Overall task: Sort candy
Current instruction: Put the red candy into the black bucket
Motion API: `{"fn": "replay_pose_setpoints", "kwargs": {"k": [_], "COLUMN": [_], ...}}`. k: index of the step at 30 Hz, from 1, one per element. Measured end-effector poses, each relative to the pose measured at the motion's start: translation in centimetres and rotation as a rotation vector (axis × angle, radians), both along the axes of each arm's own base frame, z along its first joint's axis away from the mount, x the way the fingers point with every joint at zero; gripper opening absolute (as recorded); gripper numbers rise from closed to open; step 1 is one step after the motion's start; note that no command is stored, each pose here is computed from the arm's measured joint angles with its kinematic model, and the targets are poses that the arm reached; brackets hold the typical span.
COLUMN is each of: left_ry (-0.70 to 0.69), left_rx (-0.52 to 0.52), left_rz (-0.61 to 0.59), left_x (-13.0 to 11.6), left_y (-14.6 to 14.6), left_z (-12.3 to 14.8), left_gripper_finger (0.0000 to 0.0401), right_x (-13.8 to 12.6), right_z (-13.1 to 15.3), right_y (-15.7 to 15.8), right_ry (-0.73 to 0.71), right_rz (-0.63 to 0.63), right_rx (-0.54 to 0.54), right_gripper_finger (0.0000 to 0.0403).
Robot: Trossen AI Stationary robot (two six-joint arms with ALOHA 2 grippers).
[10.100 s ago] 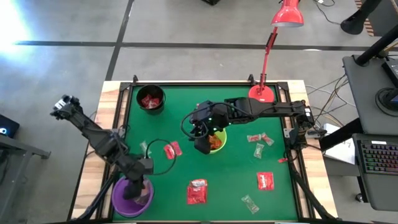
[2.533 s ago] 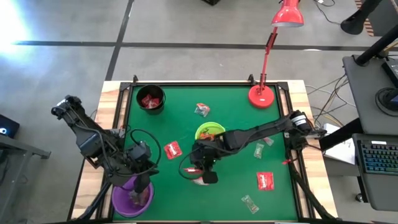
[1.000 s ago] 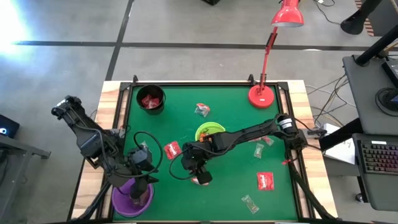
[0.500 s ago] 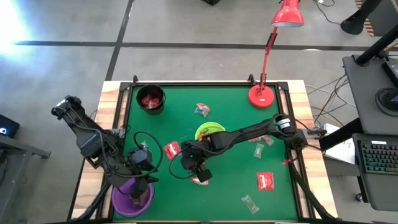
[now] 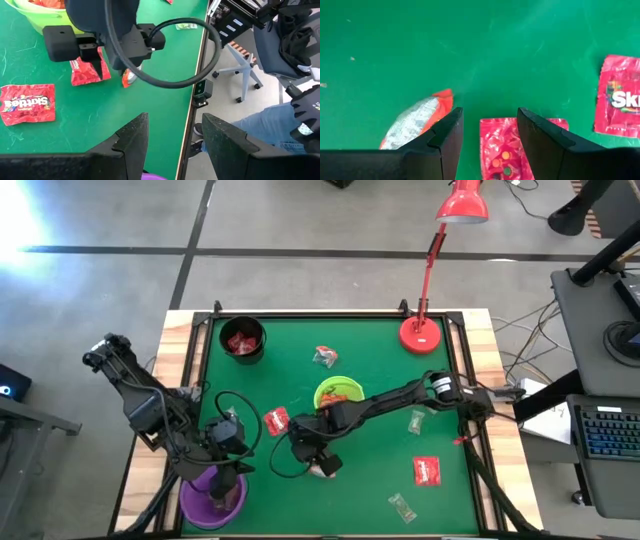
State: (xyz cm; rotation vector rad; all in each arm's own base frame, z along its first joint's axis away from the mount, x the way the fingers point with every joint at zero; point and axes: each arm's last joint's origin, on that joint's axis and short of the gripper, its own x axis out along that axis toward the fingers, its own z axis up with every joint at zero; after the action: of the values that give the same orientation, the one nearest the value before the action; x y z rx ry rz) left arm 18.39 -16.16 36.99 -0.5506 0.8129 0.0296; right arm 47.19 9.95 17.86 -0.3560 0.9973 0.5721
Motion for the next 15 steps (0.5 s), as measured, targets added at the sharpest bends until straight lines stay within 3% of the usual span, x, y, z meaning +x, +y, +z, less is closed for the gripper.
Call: {"fn": "replay_pose_setpoints", "kwargs": {"k": [8, 15], "left_ry": [0.004, 0.005], "left_rx": [0.004, 0.004], "left_rz": [0.0, 0.0], "left_x": [0.0, 0.0], "left_y": [0.0, 0.0], "left_z": [0.0, 0.0], "left_gripper_finger": [0.0167, 0.0167], "right_x": [-0.1, 0.0], "right_z": [-2.3, -2.7], "right_y": [-0.1, -0.3], "right_ry": [0.073, 0.062], "right_rz": [-0.007, -0.044], "right_rx": [-0.071, -0.188], "right_gripper_finger": [0.0178, 0.0178]}}
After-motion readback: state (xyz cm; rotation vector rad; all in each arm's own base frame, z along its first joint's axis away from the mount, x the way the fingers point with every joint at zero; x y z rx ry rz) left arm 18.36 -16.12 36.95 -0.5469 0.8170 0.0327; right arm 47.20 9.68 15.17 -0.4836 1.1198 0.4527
